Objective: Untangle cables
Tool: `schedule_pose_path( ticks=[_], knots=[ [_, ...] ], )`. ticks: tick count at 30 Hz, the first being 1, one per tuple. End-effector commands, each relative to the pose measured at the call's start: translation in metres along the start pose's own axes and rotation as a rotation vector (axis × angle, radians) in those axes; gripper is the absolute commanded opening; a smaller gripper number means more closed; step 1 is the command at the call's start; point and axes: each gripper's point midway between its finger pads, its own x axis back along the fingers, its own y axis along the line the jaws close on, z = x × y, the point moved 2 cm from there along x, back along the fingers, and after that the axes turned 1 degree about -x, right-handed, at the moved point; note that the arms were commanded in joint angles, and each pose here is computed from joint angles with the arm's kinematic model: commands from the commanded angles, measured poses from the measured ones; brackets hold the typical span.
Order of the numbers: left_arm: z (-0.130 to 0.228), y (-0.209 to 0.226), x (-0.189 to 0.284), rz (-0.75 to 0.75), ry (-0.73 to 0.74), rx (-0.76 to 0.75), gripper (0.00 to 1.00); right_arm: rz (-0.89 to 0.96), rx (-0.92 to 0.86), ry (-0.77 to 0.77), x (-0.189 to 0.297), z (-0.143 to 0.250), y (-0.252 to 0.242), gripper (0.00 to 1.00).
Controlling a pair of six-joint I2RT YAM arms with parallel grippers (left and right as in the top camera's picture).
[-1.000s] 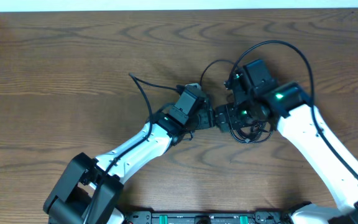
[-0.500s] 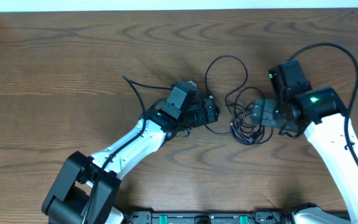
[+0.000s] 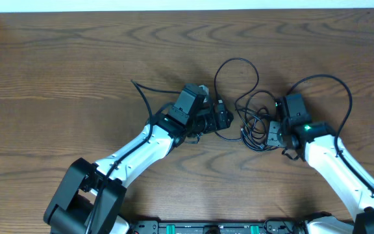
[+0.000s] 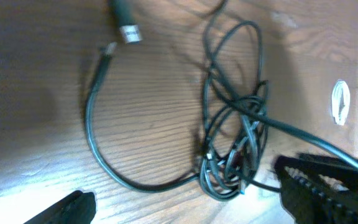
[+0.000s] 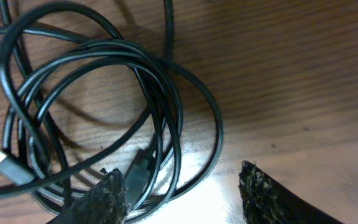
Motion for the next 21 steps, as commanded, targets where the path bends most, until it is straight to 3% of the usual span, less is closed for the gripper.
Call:
schedule_pose_path(
  ticks=[1, 5, 7, 9, 16, 21],
  knots=[
    [-0.006, -0.009, 0.007, 0.078, -0.001, -0.117, 0.97, -0.029, 0.027, 0.034, -0.015, 0.015, 0.002, 0.53],
    [-0.032, -0.006, 0.027, 0.101, -0.079, -0.128, 0.97, -0.236, 0.16, -0.02, -0.016, 0.003, 0.037, 0.56],
    [-0.048, 0.0, 0.041, 0.099, -0.131, -0.129, 0.97, -0.396, 0.242, -0.08, -0.007, -0.008, 0.064, 0.64],
    [-0.068, 0.008, 0.061, 0.095, -0.201, -0.114, 0.97, -0.531, 0.298, -0.121, 0.003, -0.014, 0.087, 0.67],
    [-0.112, 0.024, 0.129, 0.089, -0.403, -0.068, 0.97, -0.606, 0.424, -0.041, -0.012, 0.02, 0.128, 0.68],
    [-0.124, 0.02, 0.17, 0.101, -0.513, -0.077, 0.97, -0.664, 0.599, 0.018, -0.01, 0.05, 0.16, 0.56]
  ],
)
